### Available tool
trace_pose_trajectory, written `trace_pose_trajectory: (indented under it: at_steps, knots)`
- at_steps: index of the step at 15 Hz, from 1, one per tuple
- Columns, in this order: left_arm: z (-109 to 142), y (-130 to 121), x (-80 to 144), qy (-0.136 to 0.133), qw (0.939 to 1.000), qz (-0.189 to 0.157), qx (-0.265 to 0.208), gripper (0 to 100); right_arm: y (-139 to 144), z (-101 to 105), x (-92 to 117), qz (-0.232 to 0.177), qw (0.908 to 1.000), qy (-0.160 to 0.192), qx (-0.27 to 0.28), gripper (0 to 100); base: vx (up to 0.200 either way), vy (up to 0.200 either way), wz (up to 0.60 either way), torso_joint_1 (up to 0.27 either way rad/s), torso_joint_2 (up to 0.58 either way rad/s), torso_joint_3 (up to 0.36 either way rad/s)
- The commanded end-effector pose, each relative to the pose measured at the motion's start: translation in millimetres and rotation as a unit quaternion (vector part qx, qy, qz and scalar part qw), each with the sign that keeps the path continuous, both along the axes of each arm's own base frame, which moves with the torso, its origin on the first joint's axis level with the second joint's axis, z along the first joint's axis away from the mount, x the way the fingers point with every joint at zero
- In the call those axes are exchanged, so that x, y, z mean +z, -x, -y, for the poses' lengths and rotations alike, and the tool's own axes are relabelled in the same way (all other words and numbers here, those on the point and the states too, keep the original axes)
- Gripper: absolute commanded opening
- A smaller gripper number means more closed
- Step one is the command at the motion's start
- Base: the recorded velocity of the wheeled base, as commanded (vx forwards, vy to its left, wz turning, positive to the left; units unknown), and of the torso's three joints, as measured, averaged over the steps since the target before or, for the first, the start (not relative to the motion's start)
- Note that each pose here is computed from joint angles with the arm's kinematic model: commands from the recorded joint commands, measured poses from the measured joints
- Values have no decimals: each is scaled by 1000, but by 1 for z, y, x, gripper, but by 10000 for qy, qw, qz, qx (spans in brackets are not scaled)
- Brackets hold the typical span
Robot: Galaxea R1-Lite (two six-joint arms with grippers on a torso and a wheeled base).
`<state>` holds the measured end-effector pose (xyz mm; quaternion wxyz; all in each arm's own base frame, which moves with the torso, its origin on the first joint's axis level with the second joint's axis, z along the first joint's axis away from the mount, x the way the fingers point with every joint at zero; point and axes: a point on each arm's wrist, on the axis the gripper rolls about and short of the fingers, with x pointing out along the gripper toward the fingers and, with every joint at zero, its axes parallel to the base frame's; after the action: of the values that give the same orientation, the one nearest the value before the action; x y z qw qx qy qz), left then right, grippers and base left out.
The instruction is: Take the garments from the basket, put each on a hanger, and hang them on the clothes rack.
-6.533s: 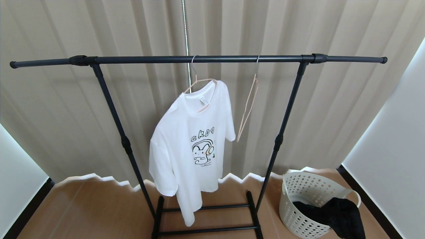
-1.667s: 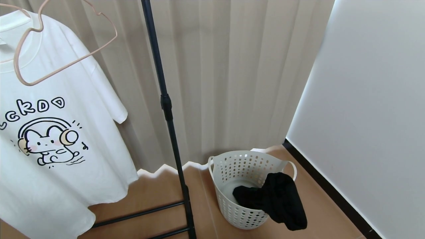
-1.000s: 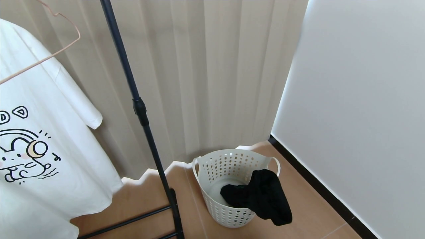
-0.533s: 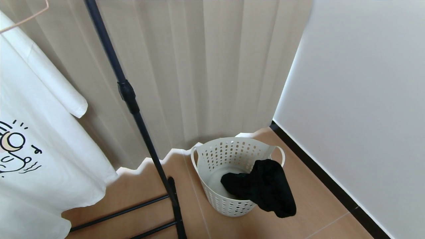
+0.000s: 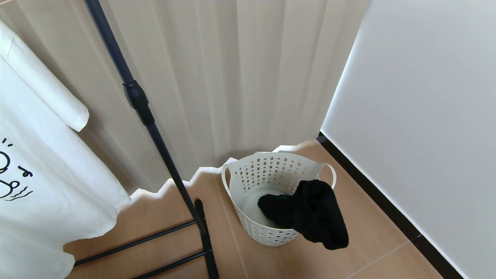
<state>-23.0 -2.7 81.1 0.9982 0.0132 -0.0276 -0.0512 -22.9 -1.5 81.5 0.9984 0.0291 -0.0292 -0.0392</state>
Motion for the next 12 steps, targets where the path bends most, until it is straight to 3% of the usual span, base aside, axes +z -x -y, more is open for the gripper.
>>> trace_pose_trajectory:
  at_steps: [1,12]
  knots:
    - [0,0,0,1,10000,-2,2,100,0,0,0,-5,10000,-2,1,100,0,0,0,2,2,-124]
    - [0,0,0,9,10000,-3,2,100,0,0,0,-5,10000,-2,1,100,0,0,0,1,3,-189]
